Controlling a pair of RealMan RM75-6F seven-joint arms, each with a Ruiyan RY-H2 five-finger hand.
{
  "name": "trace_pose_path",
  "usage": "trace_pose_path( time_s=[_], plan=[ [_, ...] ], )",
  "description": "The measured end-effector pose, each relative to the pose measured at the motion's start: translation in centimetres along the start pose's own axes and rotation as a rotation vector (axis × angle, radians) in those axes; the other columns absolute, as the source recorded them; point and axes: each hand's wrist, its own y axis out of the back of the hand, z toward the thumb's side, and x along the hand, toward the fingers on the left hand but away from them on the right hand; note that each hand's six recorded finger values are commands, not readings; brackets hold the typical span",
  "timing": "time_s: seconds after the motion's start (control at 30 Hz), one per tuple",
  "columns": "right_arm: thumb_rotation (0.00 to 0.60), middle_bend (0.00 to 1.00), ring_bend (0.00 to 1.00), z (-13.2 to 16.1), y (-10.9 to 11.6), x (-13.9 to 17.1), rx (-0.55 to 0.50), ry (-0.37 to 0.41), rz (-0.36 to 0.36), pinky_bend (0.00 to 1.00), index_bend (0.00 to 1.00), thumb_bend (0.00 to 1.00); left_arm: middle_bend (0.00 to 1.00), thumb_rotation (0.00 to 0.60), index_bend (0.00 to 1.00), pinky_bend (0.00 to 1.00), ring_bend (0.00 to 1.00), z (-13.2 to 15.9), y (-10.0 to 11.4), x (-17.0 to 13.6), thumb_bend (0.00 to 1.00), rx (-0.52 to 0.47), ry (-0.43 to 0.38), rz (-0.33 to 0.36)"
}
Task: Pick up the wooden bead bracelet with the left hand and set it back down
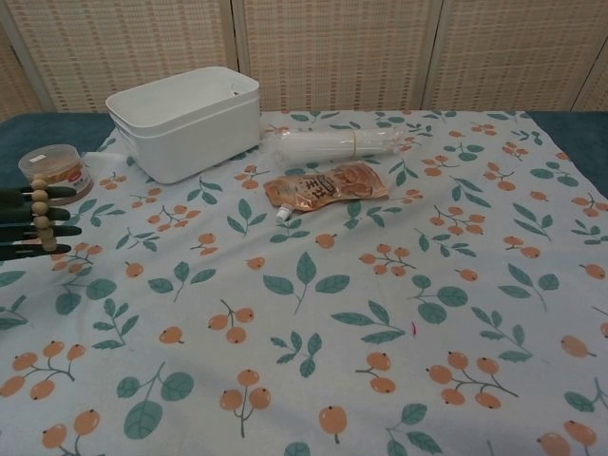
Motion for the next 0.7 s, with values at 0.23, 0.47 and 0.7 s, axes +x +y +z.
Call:
trace_pose_path(
  time_s=[0.23, 0.47, 0.7],
  plan=[
    [0.377, 0.00, 0.00, -0.03, 0.01, -0.02, 0.001, -0.001, 0.001, 0.00, 0.00, 0.20, 0.63, 0.344, 0.54, 0.00, 0.17, -0.31, 0.24, 0.07, 0.45, -0.012, 0.018, 0.012],
    [0.378, 0.00, 0.00, -0.04, -0.03, -0.05, 0.001, -0.003, 0.002, 0.00, 0.00, 0.20, 0.68, 0.249, 0.63, 0.00, 0.20, -0.42, 0.52, 0.11, 0.44, -0.018, 0.025, 0.032],
    [0.377, 0.00, 0.00, 0.01, 0.01, 0.02, 0.001, -0.001, 0.001, 0.00, 0.00, 0.20, 0.68, 0.306, 0.64, 0.00, 0.22, -0.53, 0.51, 0.09, 0.50, -0.021, 0.037, 0.037]
  ],
)
